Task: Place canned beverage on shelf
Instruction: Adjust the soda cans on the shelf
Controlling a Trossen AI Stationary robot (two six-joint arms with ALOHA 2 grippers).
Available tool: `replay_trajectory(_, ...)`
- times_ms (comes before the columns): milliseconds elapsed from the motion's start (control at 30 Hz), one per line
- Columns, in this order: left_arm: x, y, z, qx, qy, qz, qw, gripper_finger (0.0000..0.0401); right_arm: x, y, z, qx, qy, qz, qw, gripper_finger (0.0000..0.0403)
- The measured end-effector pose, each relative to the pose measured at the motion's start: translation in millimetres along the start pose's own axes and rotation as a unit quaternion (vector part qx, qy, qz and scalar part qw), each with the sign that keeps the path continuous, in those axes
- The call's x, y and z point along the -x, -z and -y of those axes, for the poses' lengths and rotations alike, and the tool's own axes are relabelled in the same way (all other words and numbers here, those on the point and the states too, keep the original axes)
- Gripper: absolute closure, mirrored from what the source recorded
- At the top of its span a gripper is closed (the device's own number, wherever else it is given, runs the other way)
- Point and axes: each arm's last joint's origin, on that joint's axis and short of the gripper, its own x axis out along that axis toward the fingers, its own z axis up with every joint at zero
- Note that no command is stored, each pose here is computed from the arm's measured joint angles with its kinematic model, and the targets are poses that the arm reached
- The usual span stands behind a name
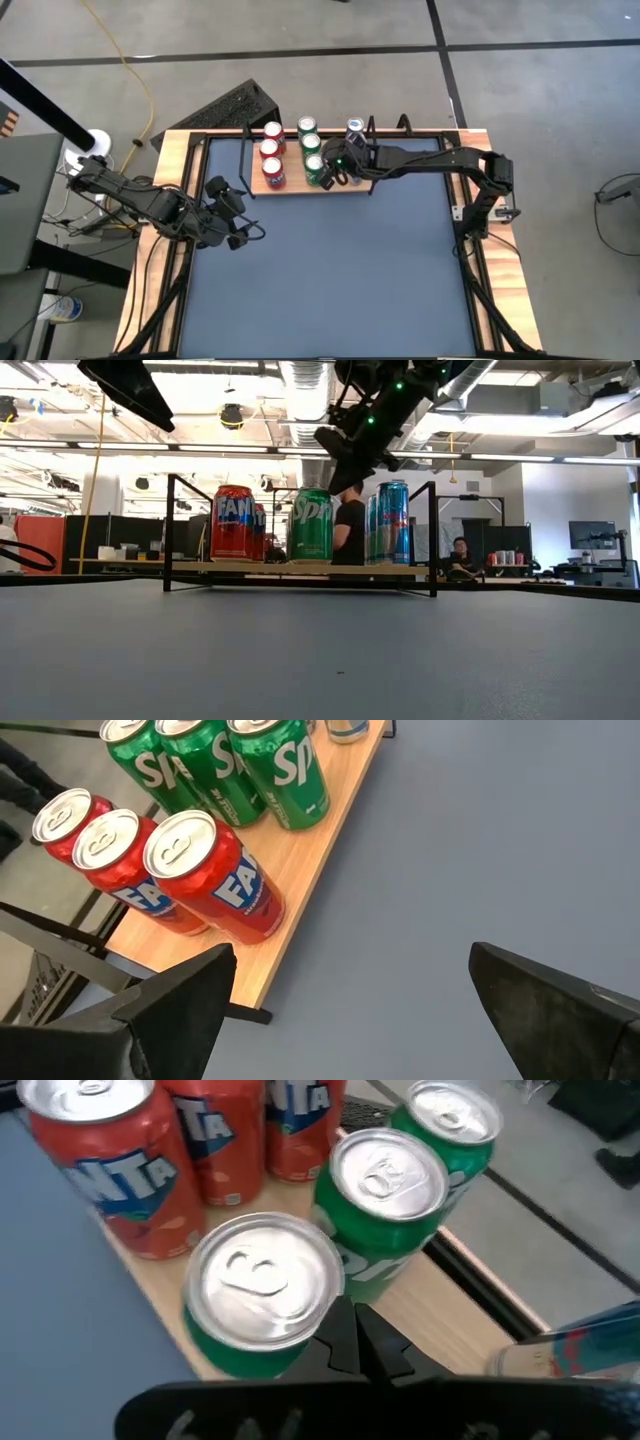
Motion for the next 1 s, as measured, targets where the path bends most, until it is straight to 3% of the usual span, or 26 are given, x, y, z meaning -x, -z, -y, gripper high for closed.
replay_trajectory(833,0.0,0.7,-0.1,0.007,0.002,-0.004,1.000,0.0010,4.7,3.2,-11.4,-0.007,-0.019,-0.003,1.000,0.0403)
replay_trajectory(1000,0.0,1.1,0.5,0.010,0.011,-0.009,1.000,0.0010,1.9,-0.1,-4.8,0.005,0.004,0.008,1.000,0.0403)
